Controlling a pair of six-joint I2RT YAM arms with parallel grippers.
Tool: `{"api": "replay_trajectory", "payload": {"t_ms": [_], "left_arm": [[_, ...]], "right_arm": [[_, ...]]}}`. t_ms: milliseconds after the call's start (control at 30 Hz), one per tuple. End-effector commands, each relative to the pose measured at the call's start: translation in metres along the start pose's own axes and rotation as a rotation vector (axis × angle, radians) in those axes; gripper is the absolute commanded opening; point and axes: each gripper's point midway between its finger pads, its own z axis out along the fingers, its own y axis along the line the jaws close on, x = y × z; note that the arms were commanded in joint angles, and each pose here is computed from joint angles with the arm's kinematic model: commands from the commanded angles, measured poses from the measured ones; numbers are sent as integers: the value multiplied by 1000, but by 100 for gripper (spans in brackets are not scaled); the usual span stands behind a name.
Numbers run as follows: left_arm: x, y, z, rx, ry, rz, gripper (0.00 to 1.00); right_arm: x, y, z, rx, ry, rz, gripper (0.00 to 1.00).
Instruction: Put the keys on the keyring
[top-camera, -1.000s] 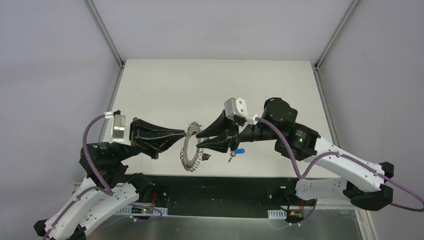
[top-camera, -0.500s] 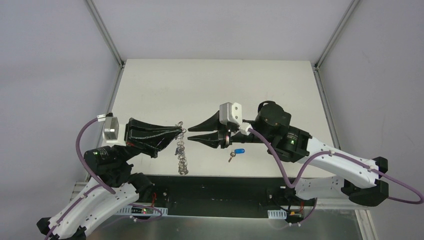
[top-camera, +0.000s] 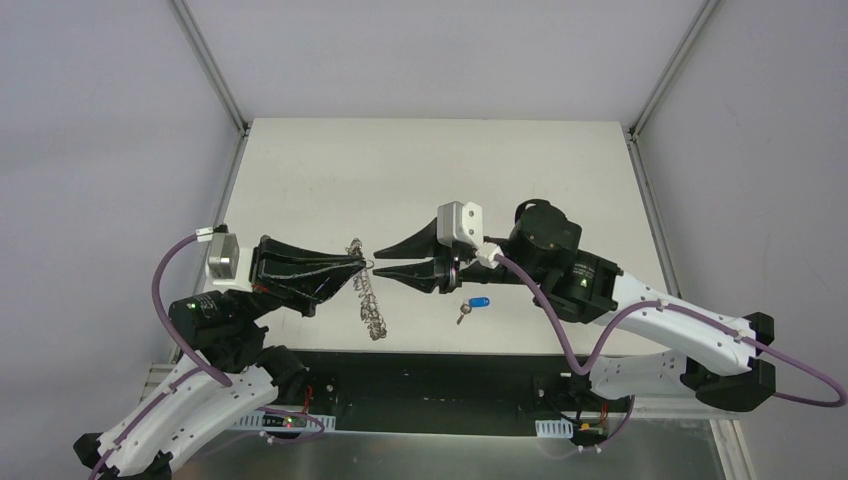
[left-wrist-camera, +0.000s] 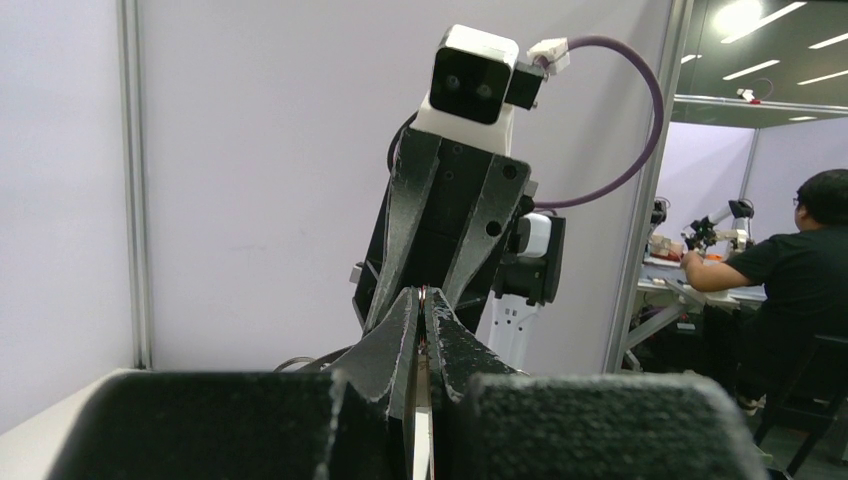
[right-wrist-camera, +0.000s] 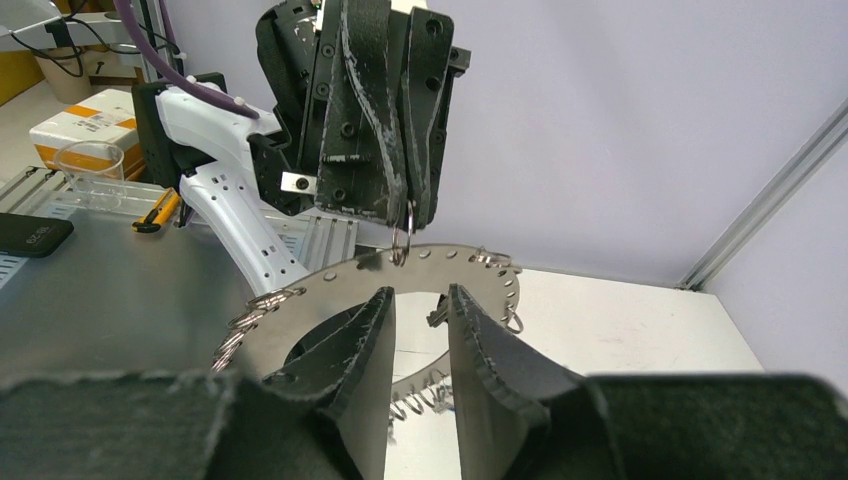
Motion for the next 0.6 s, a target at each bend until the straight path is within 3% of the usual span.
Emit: {"api": "replay_trajectory", "payload": {"t_ms": [0,567], "left_arm": [[-19,-16,5,72,-52,27,0],[-14,-20,6,97,-16,32,0]], "right_arm": [[-42,-1,-2,-9,-101,-29,28],[-37,5,2,-48,-47,8,25]]}}
